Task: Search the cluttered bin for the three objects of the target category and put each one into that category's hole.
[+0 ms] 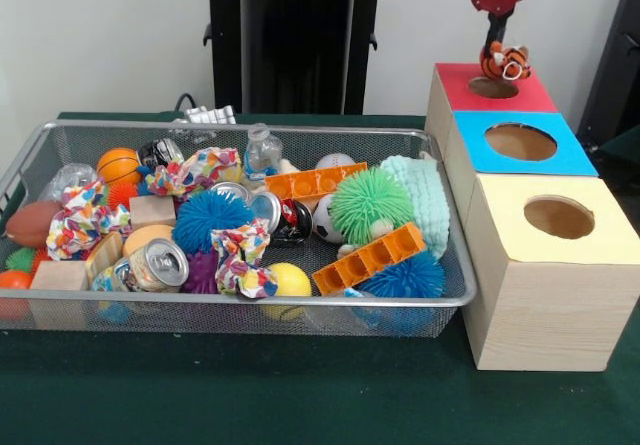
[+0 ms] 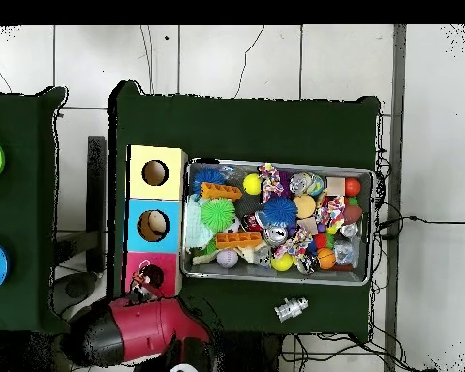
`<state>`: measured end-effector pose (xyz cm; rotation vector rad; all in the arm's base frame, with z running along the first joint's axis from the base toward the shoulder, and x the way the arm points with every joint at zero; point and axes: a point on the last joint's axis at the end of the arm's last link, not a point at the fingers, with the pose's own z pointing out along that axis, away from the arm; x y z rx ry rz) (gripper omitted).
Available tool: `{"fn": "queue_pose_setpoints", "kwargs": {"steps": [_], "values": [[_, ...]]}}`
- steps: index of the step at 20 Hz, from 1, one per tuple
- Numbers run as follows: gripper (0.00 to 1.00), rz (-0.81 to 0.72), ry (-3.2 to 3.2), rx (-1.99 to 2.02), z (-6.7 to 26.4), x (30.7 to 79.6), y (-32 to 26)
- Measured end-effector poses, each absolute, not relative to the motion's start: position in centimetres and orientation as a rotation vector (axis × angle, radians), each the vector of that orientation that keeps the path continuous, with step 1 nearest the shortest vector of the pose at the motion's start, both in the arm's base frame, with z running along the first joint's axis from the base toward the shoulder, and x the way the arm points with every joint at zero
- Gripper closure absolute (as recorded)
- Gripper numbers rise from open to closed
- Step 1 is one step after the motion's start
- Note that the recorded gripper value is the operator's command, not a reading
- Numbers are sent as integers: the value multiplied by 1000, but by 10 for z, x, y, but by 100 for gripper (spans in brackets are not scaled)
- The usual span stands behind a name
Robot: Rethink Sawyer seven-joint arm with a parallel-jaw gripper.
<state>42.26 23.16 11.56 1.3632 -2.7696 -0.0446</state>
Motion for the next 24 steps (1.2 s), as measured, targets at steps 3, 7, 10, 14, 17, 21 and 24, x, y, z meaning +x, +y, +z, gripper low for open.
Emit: {"fn": "queue_pose_setpoints", "kwargs": {"steps": [3, 7, 10, 14, 17, 21, 24], "values": [[100, -31, -2787, 1374, 109, 423, 233], [100, 5, -2847, 1387, 101, 431, 229], [100, 43, -2903, 1399, 91, 437, 225], [100, 72, -2939, 1405, 79, 439, 222], [100, 90, -2954, 1410, 68, 438, 220], [100, 101, -2964, 1412, 59, 436, 218], [100, 107, -2973, 1416, 53, 436, 218]]}}
